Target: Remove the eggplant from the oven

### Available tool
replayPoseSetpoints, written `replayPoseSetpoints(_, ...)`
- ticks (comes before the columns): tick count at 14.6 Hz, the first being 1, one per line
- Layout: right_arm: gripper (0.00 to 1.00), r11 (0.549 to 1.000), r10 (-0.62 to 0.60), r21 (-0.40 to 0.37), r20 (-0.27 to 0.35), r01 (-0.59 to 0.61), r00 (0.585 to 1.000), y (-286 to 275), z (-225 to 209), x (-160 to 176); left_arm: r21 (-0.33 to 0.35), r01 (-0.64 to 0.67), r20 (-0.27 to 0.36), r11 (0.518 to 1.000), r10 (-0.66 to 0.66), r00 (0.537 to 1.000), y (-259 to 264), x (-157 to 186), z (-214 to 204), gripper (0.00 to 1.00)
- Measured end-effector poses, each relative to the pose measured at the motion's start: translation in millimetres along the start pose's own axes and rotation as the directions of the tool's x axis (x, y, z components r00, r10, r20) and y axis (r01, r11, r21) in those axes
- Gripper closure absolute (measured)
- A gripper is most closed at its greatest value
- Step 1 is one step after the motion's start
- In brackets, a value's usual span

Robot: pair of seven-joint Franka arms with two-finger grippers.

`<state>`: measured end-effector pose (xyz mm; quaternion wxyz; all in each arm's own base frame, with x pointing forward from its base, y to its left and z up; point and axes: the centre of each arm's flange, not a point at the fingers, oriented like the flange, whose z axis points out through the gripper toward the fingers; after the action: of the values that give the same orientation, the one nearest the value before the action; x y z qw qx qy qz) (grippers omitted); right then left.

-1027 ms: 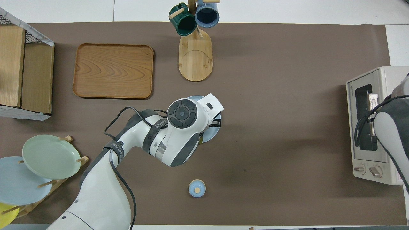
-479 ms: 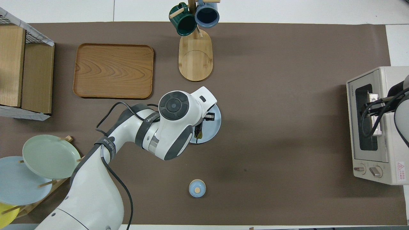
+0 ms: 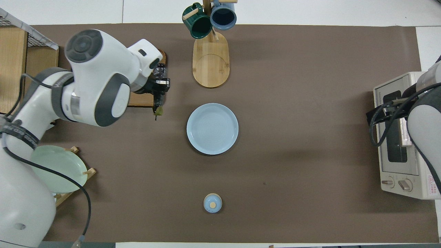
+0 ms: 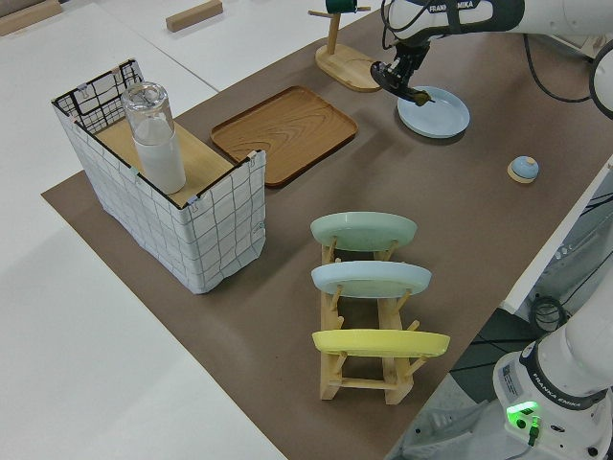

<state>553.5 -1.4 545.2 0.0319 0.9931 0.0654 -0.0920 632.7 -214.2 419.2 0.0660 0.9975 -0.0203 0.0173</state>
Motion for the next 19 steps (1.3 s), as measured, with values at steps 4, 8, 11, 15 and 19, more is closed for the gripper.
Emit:
replayPoseSetpoints(4, 0.0, 0.999, 0.033, 0.005, -0.004, -0.033, 0.999, 12.7, -2.2, 1.0, 0.004, 0.043, -0.006, 0.999, -0.043, 0.999, -93.2, 36.5, 9.5, 0.72)
replayPoseSetpoints(8, 0.0, 0.996, 0.068, 0.06, -0.007, -0.068, 0.998, 27.3, -0.9, -0.8, 0.002, 0.022, -0.035, 1.0, -0.022, 0.999, -133.1, 70.9, 53.0, 0.72)
replayPoseSetpoints(11, 0.0, 0.997, 0.06, 0.059, -0.021, -0.058, 0.998, 22.3, -7.6, -0.7, 0.002, 0.017, -0.036, 1.0, -0.017, 0.999, -139.6, 73.7, 69.2, 0.71)
replayPoseSetpoints(15, 0.0, 0.996, 0.07, 0.059, -0.055, -0.067, 0.996, 27.2, -24.6, -10.3, 0.004, 0.013, -0.044, 1.0, -0.013, 0.999, -138.9, 76.1, 62.5, 0.34)
replayPoseSetpoints(19, 0.0, 0.996, 0.074, 0.06, -0.05, -0.071, 0.996, 29.5, -22.2, -11.8, 0.003, 0.022, -0.043, 1.0, -0.022, 0.999, -138.5, 70.4, 2.4, 0.0)
